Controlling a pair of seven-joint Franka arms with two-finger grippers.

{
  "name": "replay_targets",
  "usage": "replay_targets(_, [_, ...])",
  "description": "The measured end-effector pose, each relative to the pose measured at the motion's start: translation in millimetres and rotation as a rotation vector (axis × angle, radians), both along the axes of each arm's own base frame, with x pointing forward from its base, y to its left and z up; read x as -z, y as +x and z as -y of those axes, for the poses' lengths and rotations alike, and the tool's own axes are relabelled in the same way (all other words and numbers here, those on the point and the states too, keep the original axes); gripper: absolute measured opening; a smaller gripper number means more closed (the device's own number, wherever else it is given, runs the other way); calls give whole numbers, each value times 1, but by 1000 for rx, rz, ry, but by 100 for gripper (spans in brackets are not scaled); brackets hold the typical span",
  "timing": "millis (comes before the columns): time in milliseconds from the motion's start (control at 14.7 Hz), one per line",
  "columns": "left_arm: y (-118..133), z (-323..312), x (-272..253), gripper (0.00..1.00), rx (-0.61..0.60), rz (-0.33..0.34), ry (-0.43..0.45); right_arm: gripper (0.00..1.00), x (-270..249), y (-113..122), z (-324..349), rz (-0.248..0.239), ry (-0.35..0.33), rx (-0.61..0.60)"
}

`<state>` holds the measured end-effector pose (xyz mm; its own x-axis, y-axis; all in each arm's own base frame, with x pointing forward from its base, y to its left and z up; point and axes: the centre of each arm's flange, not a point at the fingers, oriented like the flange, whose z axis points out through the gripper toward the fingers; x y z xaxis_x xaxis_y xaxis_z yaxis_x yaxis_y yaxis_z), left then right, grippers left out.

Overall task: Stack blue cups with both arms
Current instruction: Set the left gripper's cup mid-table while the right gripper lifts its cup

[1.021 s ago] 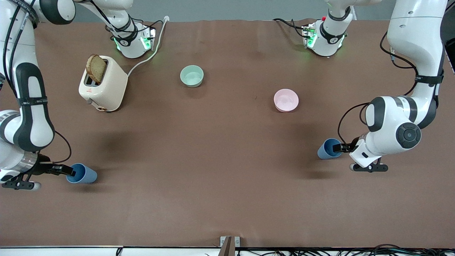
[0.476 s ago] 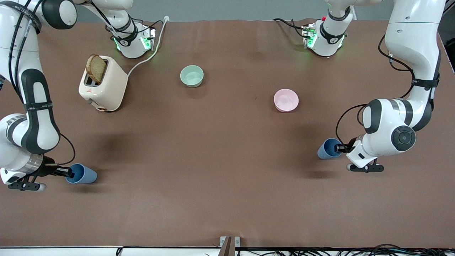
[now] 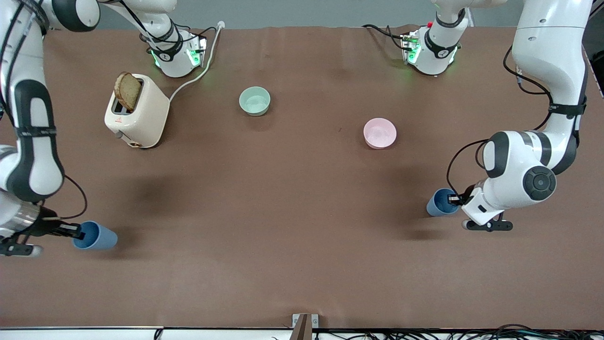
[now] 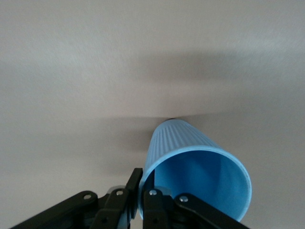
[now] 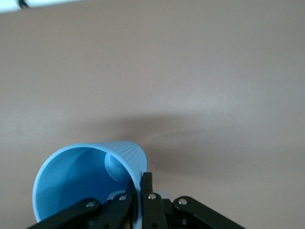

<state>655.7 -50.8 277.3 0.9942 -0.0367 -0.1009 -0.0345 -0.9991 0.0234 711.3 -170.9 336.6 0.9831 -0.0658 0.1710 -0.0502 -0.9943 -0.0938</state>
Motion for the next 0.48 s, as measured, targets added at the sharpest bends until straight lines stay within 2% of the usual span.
replay_targets(204, [14,29,-60,6,53,2,-17,5,-96,1,-14,79,-124,-43])
replay_targets(340, [16,80,-99,6,131,22,-46,5,-147,-8,-35,106,-136,-59])
replay_targets(476, [3,150,-110,6,232,29,-70,5,-182,-21,-52,98,-123,-56])
